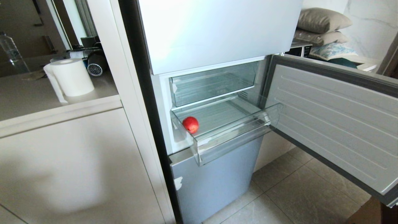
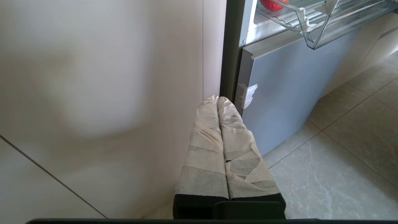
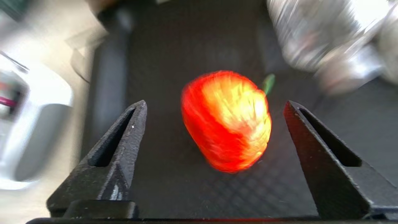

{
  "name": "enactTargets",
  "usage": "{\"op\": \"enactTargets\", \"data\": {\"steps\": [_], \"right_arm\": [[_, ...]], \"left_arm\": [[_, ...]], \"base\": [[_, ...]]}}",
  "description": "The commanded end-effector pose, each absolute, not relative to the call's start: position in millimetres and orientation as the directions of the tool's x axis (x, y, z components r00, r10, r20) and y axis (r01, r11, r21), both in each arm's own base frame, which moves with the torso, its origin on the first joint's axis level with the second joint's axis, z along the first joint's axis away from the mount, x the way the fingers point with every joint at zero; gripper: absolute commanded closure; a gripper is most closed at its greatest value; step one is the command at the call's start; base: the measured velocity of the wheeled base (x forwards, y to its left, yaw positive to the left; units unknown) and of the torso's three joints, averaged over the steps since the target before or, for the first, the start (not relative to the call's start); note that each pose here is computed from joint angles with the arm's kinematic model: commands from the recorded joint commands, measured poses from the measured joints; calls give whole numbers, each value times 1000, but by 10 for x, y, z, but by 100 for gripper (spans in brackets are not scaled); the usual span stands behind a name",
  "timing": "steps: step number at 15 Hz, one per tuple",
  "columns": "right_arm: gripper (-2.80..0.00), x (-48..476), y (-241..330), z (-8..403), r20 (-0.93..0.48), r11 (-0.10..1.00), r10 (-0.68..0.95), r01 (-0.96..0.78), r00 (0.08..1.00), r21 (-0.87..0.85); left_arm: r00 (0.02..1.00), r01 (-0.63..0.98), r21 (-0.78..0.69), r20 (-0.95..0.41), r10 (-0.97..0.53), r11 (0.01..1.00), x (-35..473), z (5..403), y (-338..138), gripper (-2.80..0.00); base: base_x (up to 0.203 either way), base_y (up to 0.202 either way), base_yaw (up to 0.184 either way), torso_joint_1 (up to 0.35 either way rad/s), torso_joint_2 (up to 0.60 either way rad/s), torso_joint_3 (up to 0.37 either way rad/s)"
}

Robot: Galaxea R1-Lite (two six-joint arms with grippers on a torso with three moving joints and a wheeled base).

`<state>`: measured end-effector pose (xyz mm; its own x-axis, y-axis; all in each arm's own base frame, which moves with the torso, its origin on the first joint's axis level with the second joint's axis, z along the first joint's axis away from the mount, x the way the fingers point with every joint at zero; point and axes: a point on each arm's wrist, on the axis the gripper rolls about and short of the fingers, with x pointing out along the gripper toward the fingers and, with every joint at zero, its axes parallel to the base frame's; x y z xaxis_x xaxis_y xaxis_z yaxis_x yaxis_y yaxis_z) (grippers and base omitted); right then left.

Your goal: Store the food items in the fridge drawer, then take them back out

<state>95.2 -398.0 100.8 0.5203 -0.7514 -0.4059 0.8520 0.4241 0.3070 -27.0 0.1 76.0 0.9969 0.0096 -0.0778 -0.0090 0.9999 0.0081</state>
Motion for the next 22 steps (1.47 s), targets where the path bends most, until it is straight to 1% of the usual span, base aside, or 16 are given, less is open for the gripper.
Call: {"op": "enactTargets", "data": {"steps": [1,2,6,8,10,12,14,16,17,19,20,22], "right_arm": [[-280,768,-3774,1580,-283,451,-801,843,527,294],[0,707,-3687,1728,-251,454,-811,839,528,300],[0,583,-3412,2070,-175,462,-833,834,525,301],[0,542,-3147,2320,-111,499,-831,820,544,280],[0,511,-2796,2558,-42,560,-809,789,587,253],[0,542,-2355,2729,21,641,-757,736,653,216],[0,666,-1888,2709,44,734,-669,651,742,195],[0,790,-1446,2536,34,820,-556,541,831,186],[0,801,-1285,2368,4,842,-520,512,854,172],[0,782,-1062,2107,-33,881,-470,471,882,44],[0,767,-970,2100,-16,894,-448,448,894,10],[0,700,-827,2054,8,889,-458,458,889,-1]], "left_arm": [[997,-10,8,-78,11,1000,-270,760,1,0],[997,-10,8,-78,11,1000,-270,760,1,0],[997,-10,8,-78,11,1000,-270,760,1,0],[997,-10,8,-78,11,1000,-270,760,1,0],[997,-10,8,-78,11,1000,-270,760,1,0],[997,-10,8,-78,11,1000,-270,760,1,0],[997,-10,8,-78,11,1000,-270,760,1,0],[997,-10,7,-78,11,1000,-270,759,1,0],[997,-10,8,-78,11,1000,-270,760,1,0],[997,-10,8,-78,11,1000,-270,760,1,0],[997,-10,8,-78,11,1000,-270,760,1,0],[997,-10,7,-78,11,1000,-270,760,1,0]], "base": [[0,0,0,0,0,0],[0,0,0,0,0,0],[0,0,0,0,0,0],[0,0,0,0,0,0],[0,0,0,0,0,0],[0,0,0,0,0,0],[0,0,0,0,0,0],[0,0,0,0,0,0],[0,0,0,0,0,0],[0,0,0,0,0,0],[0,0,0,0,0,0],[0,0,0,0,0,0]]}}
